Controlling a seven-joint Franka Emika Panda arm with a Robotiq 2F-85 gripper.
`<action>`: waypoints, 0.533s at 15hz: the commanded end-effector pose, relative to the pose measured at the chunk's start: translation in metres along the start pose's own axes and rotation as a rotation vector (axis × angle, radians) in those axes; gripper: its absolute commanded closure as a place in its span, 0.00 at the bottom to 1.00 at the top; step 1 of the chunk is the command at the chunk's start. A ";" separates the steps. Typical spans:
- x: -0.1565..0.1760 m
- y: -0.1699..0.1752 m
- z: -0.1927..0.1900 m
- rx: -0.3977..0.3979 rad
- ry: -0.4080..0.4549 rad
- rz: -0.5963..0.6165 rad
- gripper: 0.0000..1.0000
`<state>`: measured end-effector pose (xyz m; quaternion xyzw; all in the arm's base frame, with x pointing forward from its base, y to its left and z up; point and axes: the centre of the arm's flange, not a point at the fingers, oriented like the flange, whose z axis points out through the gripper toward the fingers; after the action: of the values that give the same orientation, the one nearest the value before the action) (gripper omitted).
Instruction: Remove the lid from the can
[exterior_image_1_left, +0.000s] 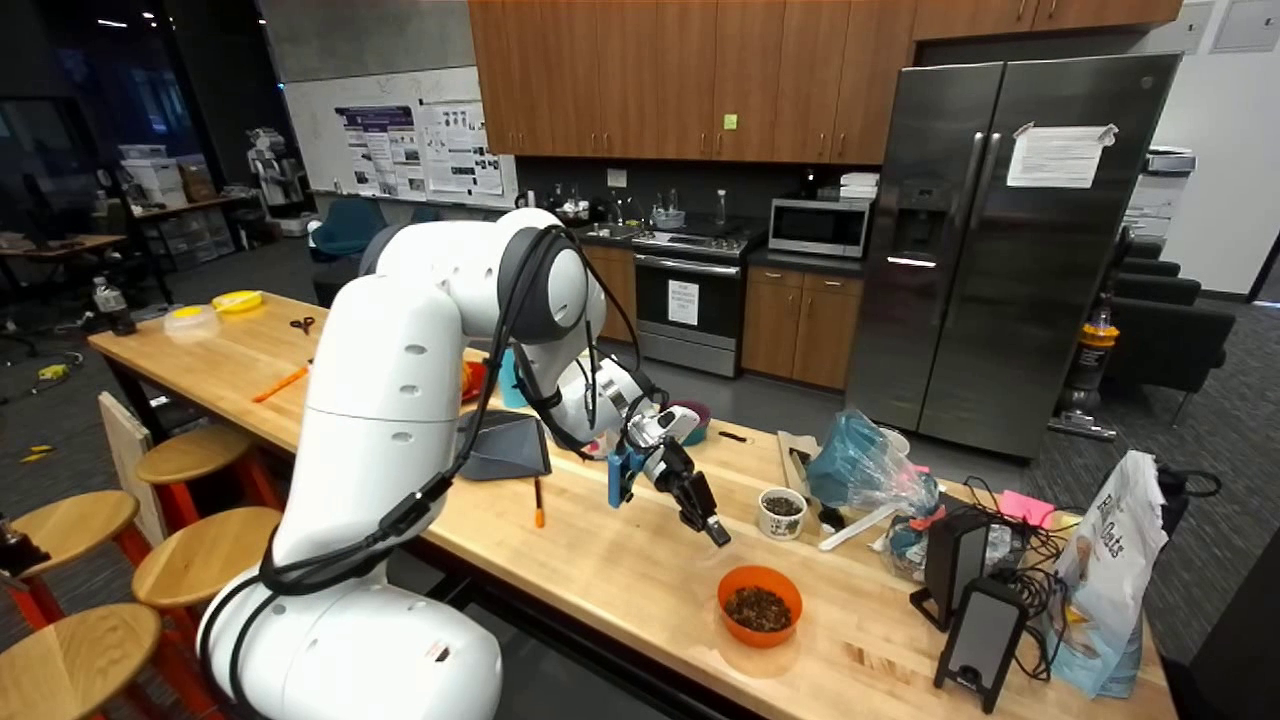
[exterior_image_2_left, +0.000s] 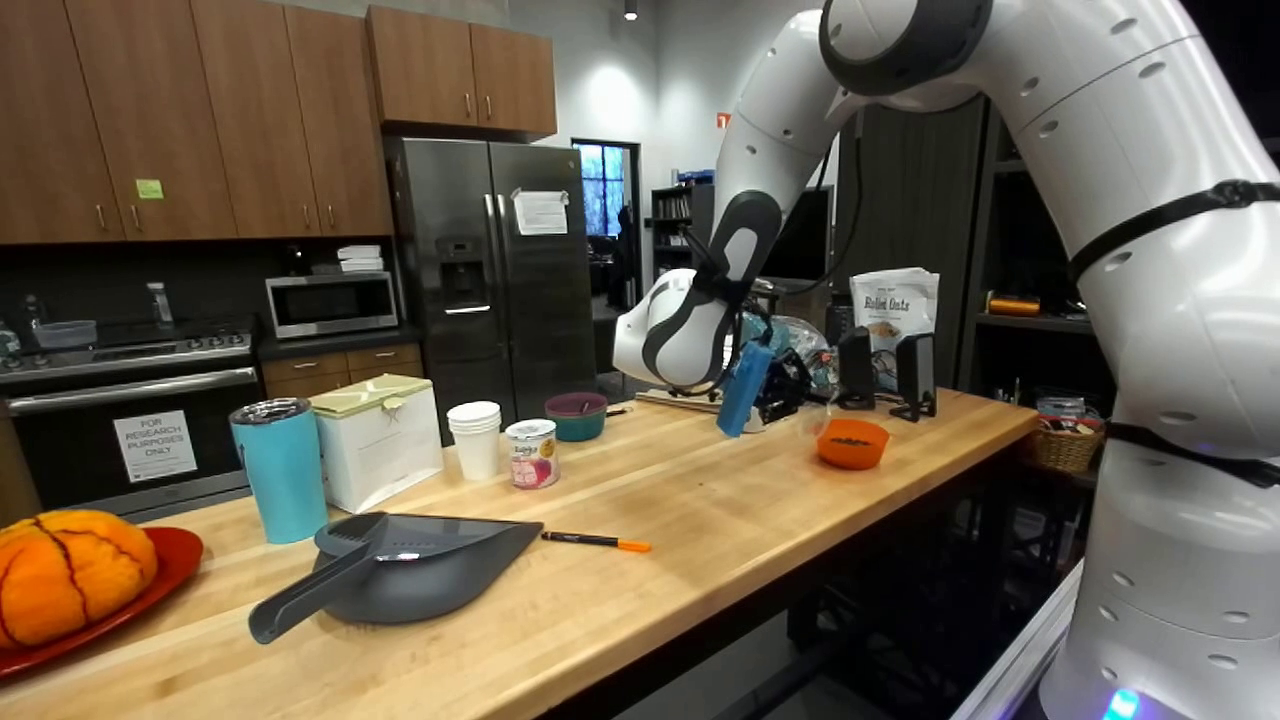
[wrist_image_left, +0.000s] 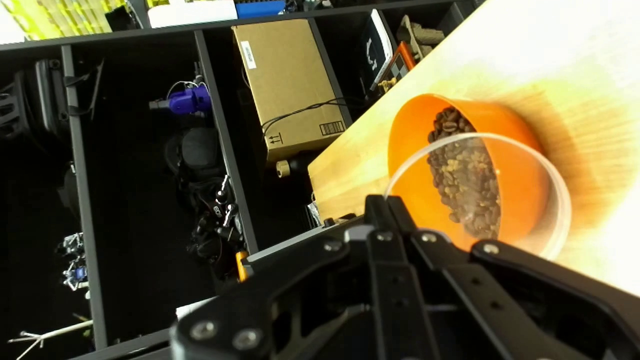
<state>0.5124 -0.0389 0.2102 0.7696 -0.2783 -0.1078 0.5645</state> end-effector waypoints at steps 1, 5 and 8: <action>0.006 -0.007 0.005 0.016 0.014 0.024 1.00; 0.004 -0.014 0.004 0.028 0.006 0.027 1.00; 0.002 -0.015 0.004 0.031 0.004 0.030 1.00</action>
<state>0.5160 -0.0372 0.1967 0.7732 -0.2825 -0.0994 0.5590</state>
